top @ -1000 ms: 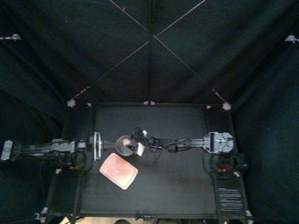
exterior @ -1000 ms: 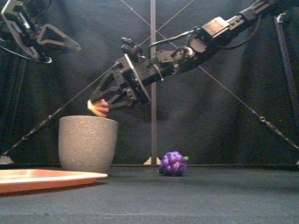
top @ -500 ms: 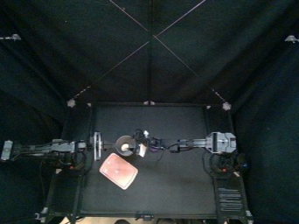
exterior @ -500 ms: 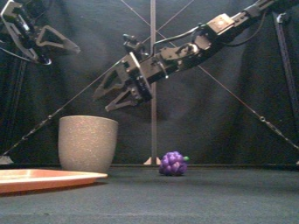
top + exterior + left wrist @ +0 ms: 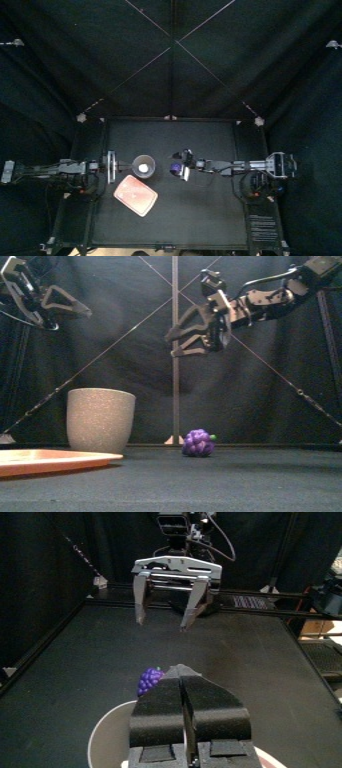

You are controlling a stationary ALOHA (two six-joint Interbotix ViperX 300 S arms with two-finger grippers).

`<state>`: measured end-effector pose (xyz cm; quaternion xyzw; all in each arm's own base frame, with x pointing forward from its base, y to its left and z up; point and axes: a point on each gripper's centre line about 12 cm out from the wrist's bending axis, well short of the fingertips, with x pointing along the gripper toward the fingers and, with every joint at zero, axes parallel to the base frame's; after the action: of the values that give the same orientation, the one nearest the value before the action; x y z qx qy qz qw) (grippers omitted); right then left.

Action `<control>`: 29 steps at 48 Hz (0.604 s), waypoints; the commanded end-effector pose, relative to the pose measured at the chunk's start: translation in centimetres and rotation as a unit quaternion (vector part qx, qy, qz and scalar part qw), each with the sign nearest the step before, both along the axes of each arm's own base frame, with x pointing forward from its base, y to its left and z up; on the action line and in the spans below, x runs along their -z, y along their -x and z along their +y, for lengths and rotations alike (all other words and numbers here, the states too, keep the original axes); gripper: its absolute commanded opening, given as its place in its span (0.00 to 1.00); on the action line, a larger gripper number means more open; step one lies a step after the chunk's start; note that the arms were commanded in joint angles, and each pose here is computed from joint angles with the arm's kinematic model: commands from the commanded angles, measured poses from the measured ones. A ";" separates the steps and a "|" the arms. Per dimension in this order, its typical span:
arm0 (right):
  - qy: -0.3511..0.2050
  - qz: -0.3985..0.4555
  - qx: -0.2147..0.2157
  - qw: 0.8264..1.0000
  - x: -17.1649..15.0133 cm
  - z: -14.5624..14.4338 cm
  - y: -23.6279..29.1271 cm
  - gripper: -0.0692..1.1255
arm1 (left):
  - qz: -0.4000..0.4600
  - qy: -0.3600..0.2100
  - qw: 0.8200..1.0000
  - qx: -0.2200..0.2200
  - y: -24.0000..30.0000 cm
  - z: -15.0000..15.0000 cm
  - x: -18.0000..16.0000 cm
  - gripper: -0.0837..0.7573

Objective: Pick the onion then place it in the grey bowl
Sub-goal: Drop onion in the grey bowl and return to neutral

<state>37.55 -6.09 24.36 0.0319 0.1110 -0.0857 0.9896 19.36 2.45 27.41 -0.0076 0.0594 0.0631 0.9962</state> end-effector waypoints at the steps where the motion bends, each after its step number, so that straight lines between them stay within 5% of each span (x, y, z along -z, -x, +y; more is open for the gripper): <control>1: 0.004 -0.027 0.002 1.000 -1.3 0.3 2.4 0.90 | -0.013 -0.003 1.000 -0.001 -0.1 0.0 -0.7 0.18; 29: 0.006 -0.049 0.003 0.999 -1.8 1.1 8.1 0.90 | -0.014 0.000 1.000 -0.002 0.0 0.1 -0.2 0.18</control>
<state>29.69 -4.84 25.35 0.0310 0.0766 -0.0851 0.9929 19.26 2.44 27.03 -0.0074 0.0571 0.0633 0.9963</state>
